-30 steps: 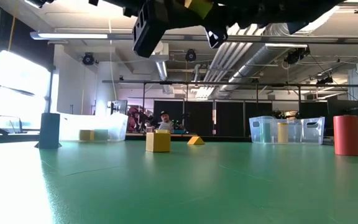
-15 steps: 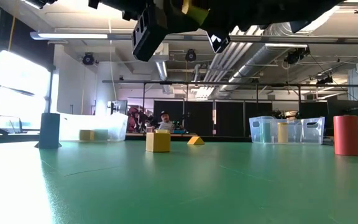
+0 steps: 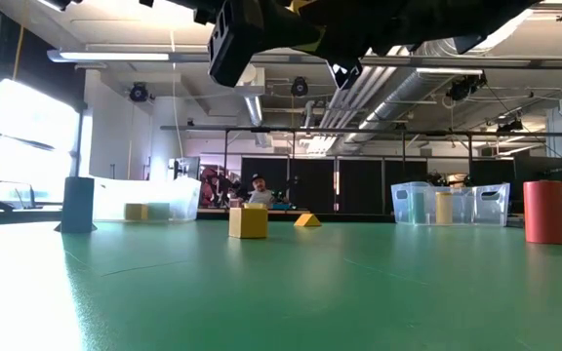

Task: Sort blocks by size
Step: Put the yellow cube block into the top left transparent bin, then put the yellow cylindrical block into the top right transparent bin

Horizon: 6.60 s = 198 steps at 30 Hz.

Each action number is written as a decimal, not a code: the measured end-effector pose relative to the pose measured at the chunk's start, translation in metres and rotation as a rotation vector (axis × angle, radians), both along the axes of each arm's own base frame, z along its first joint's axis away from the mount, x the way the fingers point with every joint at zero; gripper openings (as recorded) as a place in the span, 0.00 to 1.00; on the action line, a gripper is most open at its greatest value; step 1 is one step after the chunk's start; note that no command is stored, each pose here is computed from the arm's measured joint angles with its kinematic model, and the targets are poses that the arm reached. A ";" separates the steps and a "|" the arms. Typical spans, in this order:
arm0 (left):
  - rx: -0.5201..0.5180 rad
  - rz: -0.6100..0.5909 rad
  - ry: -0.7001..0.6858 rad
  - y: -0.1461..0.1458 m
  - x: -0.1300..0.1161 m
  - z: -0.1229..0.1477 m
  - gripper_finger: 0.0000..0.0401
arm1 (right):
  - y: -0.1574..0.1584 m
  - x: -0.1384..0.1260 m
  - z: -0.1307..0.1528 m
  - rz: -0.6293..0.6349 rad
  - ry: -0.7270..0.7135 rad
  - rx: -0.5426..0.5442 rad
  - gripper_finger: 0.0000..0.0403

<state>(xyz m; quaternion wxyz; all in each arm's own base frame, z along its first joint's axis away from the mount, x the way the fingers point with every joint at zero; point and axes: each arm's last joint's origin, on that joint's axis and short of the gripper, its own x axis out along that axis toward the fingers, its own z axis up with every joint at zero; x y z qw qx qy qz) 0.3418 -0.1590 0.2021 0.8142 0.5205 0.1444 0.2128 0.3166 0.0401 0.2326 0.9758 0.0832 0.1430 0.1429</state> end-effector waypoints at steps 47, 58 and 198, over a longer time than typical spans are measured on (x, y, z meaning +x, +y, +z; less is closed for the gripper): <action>-0.935 0.973 0.039 0.242 -0.110 0.057 0.28 | 0.058 -0.025 -0.024 -0.279 0.214 -0.228 0.42; -1.256 1.360 0.134 0.359 -0.177 0.013 0.34 | 0.068 -0.029 -0.023 -0.345 0.187 -0.262 0.42; -1.316 0.181 0.166 -0.004 -0.098 0.001 0.22 | 0.117 0.000 -0.079 -0.268 -0.065 -0.498 0.42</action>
